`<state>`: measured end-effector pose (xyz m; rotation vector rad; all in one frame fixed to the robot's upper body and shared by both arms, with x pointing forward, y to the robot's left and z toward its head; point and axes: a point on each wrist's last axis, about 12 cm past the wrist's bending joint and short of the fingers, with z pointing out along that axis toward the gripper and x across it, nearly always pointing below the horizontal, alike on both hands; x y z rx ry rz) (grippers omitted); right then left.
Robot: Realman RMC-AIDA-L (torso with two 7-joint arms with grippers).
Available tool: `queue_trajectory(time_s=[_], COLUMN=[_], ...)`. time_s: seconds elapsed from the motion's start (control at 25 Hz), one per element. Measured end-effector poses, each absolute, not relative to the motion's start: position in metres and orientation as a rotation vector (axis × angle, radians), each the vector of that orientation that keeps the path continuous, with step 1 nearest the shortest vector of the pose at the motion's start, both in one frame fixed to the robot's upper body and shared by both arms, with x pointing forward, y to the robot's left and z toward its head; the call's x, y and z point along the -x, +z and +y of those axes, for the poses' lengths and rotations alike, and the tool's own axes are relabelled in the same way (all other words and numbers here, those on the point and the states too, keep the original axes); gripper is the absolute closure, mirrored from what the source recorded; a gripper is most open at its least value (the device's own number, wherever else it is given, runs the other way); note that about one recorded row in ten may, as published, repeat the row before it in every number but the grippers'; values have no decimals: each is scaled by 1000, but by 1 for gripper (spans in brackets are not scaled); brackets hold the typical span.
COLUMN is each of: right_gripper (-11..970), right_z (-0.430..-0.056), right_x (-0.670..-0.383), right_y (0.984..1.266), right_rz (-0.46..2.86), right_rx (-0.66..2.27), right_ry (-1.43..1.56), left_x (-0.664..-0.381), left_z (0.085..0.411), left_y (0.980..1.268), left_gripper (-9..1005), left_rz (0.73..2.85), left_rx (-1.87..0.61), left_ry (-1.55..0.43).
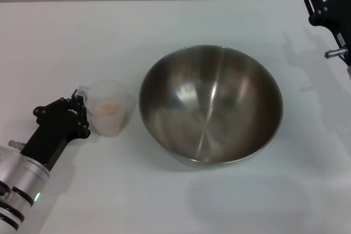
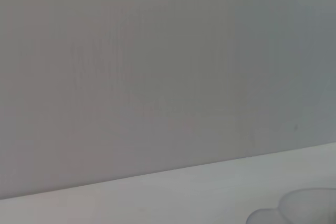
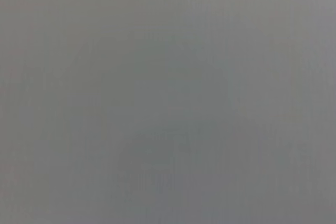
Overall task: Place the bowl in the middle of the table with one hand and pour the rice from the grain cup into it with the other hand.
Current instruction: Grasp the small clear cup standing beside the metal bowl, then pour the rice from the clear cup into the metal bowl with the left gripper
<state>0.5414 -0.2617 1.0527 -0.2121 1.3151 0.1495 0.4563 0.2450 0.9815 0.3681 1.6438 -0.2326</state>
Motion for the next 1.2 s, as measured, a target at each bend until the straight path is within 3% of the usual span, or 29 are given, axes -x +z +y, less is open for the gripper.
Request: queue_trajectory(time_s=[0.72, 1.2], right_gripper=[452, 452], right_z=[-264, -265], right_x=[-537, -538], right_y=[1049, 1050], right_rz=[1329, 1322], right_rx=[205, 208], right_ry=[144, 133], left_x=[-465, -481], left_z=[245, 235], left_y=[991, 1023], left_gripper=[971, 970], left_rz=[1581, 1300], left_rx=[-348, -484], left_ry=[-227, -26])
